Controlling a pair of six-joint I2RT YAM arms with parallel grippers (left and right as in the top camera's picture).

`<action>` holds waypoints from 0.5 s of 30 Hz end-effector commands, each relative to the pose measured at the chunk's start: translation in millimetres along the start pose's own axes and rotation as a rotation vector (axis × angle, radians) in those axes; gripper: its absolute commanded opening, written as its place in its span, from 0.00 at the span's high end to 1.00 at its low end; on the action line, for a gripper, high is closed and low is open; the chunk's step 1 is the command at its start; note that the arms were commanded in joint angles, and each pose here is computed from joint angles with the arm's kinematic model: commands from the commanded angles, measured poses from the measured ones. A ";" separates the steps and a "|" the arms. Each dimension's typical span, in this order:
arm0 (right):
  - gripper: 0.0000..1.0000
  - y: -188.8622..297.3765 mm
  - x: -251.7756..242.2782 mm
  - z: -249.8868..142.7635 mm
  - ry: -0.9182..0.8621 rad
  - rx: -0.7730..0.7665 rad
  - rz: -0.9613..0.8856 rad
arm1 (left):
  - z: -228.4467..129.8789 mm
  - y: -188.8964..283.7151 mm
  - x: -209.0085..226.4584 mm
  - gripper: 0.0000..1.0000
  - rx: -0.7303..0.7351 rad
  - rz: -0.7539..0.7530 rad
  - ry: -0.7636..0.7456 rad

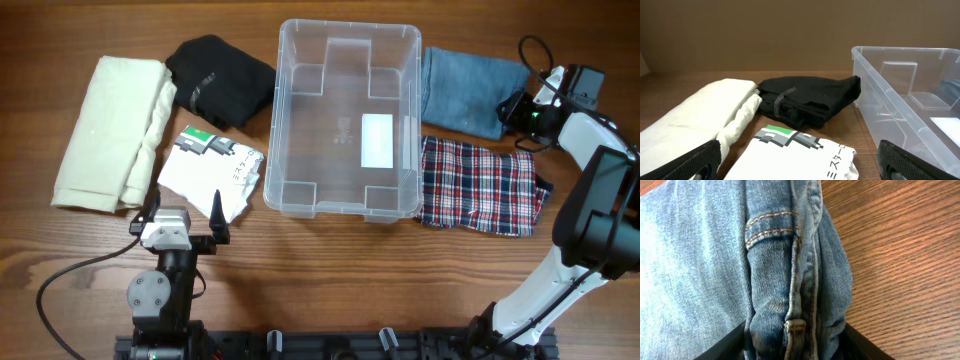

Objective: Pack container
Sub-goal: 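Lower the right gripper and grasp the jeans' near edge, then lift the jeans with the right gripper and carry them over the box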

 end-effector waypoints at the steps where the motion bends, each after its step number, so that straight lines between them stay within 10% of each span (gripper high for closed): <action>1: 0.61 -13.8 -4.2 -14.8 -0.005 0.073 0.008 | -1.9 0.0 0.8 0.00 0.000 0.006 -0.019; 6: 0.94 0.6 2.8 -6.9 0.004 0.038 0.019 | -1.9 0.0 0.8 0.00 0.000 0.006 -0.019; 15: 0.96 65.5 38.5 21.9 0.066 -0.114 0.143 | -1.9 0.0 0.8 0.00 0.000 0.006 -0.019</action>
Point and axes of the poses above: each gripper's point midway between its finger pads, its own y axis back along the fingers, its own x axis along the line the jaws close on, z = x × y, the point moved 8 cm from there along y, back along the fingers, and after that the axes turned 8 degrees about -y, right-handed, at the moved point
